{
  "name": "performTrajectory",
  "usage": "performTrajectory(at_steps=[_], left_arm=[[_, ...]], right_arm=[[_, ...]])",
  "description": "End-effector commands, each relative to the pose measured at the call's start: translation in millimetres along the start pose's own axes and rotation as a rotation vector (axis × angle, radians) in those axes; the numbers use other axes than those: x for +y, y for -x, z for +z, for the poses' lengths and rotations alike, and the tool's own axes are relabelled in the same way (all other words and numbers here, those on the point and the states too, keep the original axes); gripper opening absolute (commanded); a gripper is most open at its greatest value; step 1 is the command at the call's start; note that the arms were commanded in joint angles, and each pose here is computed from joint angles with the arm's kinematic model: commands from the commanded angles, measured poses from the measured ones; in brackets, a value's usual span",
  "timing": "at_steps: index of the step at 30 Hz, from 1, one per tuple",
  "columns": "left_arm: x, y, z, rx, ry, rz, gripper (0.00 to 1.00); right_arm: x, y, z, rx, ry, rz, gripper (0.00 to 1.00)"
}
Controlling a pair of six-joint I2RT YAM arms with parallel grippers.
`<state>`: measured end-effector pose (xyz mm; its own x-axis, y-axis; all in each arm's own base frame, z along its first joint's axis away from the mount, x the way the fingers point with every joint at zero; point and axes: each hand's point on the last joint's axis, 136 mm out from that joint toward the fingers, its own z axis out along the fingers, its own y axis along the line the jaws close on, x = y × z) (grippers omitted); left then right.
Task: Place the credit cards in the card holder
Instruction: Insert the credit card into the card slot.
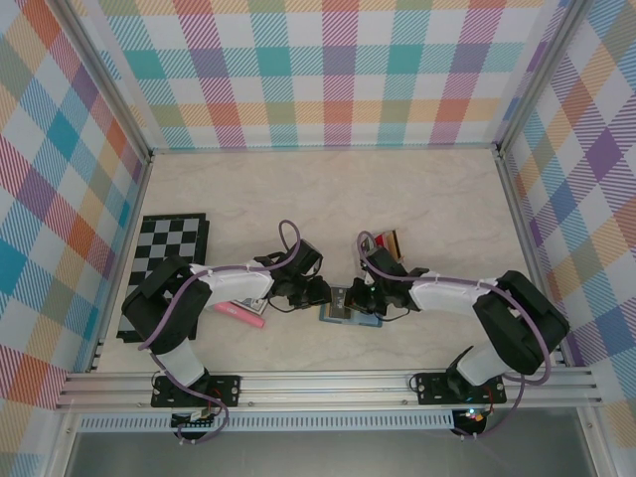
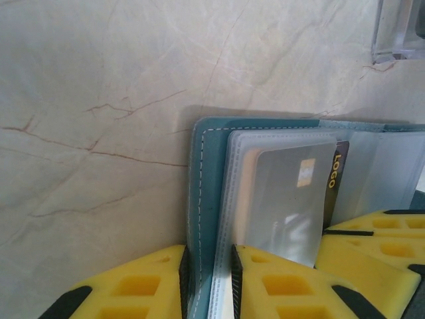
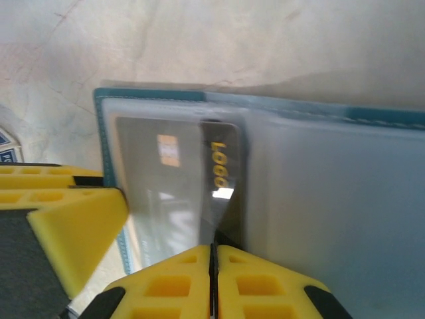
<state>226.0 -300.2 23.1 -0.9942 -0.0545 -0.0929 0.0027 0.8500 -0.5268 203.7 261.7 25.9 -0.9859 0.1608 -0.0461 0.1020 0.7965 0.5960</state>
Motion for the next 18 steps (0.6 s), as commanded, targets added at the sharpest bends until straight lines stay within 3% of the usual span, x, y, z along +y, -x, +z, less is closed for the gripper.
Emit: performTrajectory(at_steps=[1,4,11,18], left_arm=[[17,-18,8,0.045,0.052,-0.013,0.24],[17,-17,8,0.044,0.055,-0.014,0.26],[20,-16,5,0.030,0.068,-0.015,0.30],[17,-17,6,0.037,0.058,-0.013,0.30]], right_arm=[[27,2,1,0.020,0.079,-0.050,0.11],[29,2,-1,0.020,0.080,-0.055,0.11],[-9,7,-20,-0.034,-0.163,-0.052,0.20],[-14,2,-5,0.020,-0.177,-0.032,0.22]])
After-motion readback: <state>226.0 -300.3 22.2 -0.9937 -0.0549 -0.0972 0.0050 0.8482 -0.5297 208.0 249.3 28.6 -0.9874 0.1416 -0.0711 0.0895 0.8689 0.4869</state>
